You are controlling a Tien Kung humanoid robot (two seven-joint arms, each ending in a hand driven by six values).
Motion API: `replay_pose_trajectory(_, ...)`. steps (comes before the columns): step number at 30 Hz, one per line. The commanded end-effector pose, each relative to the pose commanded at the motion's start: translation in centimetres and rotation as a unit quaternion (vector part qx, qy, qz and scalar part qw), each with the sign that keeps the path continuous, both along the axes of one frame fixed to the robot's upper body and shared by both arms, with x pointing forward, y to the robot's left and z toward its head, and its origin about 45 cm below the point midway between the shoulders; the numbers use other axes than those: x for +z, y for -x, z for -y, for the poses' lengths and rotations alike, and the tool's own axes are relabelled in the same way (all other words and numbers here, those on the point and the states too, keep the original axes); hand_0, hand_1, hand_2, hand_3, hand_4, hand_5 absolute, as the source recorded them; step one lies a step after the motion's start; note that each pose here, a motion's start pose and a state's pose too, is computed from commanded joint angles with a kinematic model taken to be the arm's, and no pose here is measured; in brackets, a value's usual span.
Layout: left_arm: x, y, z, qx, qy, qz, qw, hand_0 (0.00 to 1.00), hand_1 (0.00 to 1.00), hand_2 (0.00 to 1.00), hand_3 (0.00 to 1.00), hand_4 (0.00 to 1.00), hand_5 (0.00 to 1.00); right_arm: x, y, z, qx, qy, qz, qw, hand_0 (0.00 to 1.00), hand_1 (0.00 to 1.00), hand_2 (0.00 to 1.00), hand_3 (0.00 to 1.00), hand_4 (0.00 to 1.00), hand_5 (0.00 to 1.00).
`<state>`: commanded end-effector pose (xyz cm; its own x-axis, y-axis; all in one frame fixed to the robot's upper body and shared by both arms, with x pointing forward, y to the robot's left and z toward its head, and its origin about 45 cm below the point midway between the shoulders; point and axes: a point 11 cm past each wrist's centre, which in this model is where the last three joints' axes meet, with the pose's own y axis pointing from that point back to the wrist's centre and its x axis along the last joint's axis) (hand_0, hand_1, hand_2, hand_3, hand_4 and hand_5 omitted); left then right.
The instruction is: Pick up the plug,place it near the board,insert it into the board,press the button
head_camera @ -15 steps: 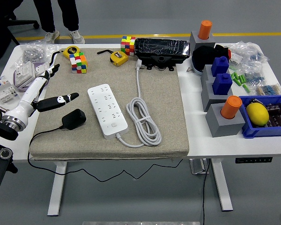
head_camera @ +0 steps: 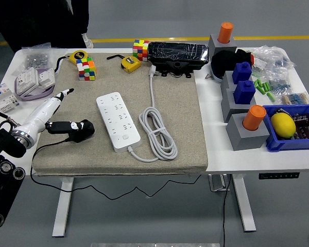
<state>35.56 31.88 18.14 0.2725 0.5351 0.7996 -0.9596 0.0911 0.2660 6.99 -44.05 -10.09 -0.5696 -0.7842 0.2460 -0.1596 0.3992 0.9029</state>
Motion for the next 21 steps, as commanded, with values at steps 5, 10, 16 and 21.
replay_pose_trajectory(5,-0.9,0.26,0.3,-0.004,0.009,-0.02,1.0,0.998,0.998,0.998,0.998,0.998,0.349,0.0,0.1,0.0,-0.001,0.0,0.0,1.0,0.79,0.739,0.736,0.76,0.998,0.988)
replay_pose_trajectory(10,-2.0,0.41,0.8,-0.005,0.003,-0.039,0.999,0.998,0.998,0.998,0.998,0.998,0.349,0.1,0.0,0.2,-0.005,0.001,0.0,1.0,0.79,0.739,0.736,0.76,0.998,0.988)
replay_pose_trajectory(16,-3.0,0.3,0.8,-0.004,-0.005,-0.044,0.999,0.998,0.998,0.998,0.998,0.998,0.22,0.1,0.0,0.3,-0.008,0.003,0.002,1.0,0.789,0.738,0.734,0.76,0.998,0.991)
replay_pose_trajectory(21,-3.3,0.22,0.5,0.0,-0.011,-0.042,0.999,0.998,0.998,0.998,0.998,0.998,0.159,0.1,0.0,0.3,-0.009,0.003,0.003,1.0,0.789,0.739,0.733,0.76,0.998,0.993)
